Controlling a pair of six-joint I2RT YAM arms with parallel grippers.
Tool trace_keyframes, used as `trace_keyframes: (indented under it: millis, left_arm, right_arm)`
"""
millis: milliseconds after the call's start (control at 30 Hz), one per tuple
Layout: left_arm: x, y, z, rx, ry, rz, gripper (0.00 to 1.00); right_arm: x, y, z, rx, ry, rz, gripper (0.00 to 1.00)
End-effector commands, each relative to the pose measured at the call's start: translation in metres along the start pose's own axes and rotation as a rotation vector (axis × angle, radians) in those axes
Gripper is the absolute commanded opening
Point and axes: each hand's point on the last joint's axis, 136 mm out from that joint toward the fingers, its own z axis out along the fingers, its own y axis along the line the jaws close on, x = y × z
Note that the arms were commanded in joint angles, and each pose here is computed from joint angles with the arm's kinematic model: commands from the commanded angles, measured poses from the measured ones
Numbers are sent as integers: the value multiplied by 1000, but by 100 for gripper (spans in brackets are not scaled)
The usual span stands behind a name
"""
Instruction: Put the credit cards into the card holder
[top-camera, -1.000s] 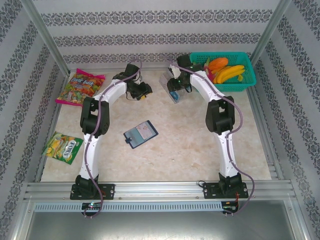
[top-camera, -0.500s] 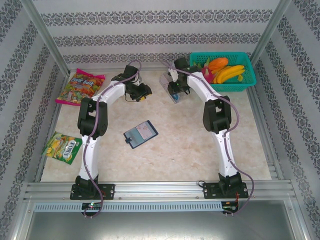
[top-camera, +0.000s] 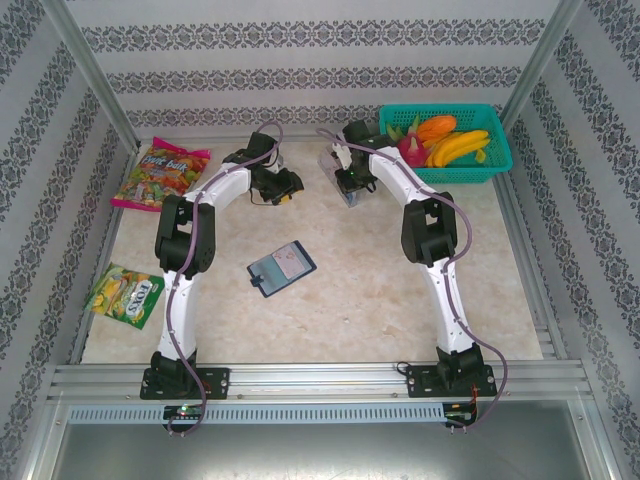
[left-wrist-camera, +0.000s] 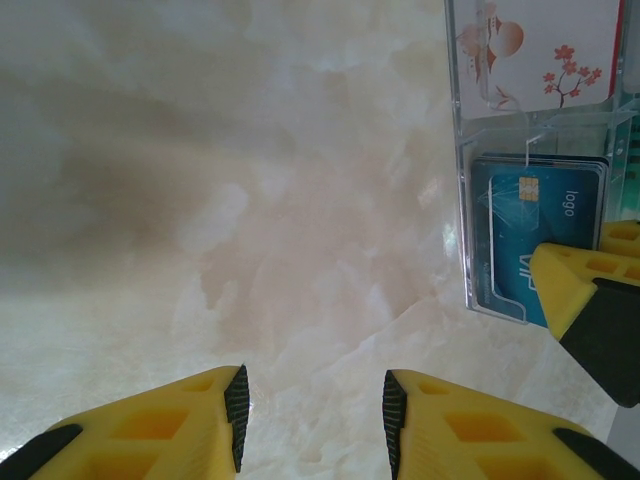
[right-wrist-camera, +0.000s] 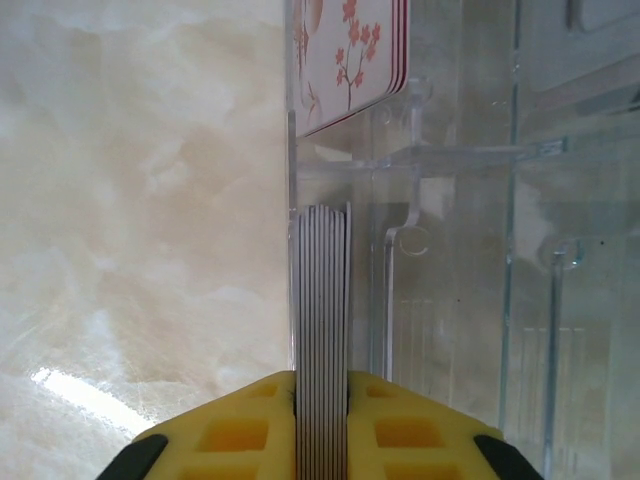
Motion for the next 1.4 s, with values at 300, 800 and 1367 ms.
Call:
trace_keyframes:
  millis: [300, 800, 1367]
  left_arm:
    - [-2, -20, -20, 45, -28, 22, 43]
    - [3, -15, -32, 37, -44, 14, 43]
    - [7, -11, -56, 40, -99, -4, 43]
  right_arm:
    - [34, 45, 0, -160, 120, -135, 8]
    - [118, 99, -16, -328, 262, -203, 6]
    - [124, 90, -43, -223, 183, -246, 36]
